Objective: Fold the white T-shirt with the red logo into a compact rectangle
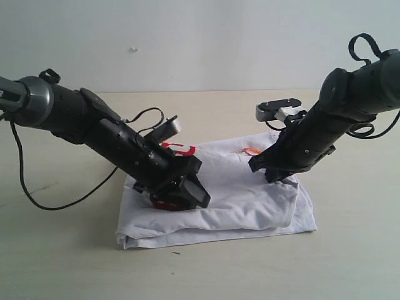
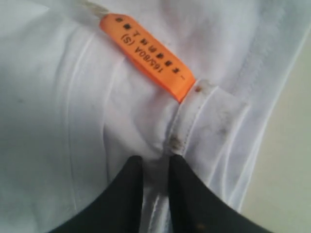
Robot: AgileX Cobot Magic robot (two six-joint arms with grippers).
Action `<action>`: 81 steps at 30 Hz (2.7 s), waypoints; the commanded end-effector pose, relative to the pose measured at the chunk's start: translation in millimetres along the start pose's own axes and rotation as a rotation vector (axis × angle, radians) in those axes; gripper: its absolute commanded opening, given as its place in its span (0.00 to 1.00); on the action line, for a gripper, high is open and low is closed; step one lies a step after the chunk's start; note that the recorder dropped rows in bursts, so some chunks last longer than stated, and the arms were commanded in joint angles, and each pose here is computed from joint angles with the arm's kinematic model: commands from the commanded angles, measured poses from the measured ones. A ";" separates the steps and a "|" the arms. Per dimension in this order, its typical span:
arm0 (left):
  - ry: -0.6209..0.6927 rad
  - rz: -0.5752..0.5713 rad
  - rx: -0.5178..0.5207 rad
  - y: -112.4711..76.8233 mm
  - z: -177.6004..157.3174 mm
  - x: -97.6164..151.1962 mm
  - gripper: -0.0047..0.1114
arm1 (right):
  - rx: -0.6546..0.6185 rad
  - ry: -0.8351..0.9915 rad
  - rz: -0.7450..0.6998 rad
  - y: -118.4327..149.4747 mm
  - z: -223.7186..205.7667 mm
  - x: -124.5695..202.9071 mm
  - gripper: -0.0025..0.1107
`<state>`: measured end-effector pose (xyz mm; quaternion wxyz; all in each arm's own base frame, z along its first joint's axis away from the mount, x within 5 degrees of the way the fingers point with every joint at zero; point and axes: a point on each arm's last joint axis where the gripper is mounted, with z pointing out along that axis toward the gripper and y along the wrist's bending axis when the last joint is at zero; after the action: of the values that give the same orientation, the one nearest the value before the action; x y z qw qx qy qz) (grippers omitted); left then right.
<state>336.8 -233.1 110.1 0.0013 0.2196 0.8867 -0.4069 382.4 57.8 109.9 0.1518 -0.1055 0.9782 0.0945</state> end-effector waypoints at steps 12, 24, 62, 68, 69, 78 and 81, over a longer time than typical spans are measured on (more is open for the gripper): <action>-0.211 0.148 -0.248 -37.5 -148.5 -0.3 0.35 | 0.052 -0.132 -0.106 11.1 -84.1 -14.0 0.22; -0.491 0.186 -0.511 -71.9 -202.4 38.2 0.04 | 0.121 -0.226 -0.120 16.7 -128.0 17.4 0.22; -0.965 0.211 -0.669 -89.2 -217.3 177.1 0.04 | 0.148 -0.558 -0.079 40.3 -213.1 121.2 0.22; -1.016 0.253 -0.651 -102.9 -224.5 191.7 0.04 | 0.144 -0.626 -0.077 45.1 -232.2 130.6 0.22; -1.025 0.256 -0.652 -103.3 -224.8 193.9 0.04 | 0.145 -0.637 -0.078 45.7 -234.8 131.8 0.22; -0.993 0.262 -0.637 -103.4 -220.4 201.1 0.04 | 0.113 -0.606 -0.060 48.4 -235.0 136.5 0.21; -0.998 0.262 -0.639 -103.4 -220.8 201.0 0.04 | 0.125 -0.602 -0.068 46.6 -230.8 135.0 0.21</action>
<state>154.8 -55.2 296.0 0.5324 0.1005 0.8233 -0.1690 180.2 29.1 294.8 0.4469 -0.0952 0.8874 0.0604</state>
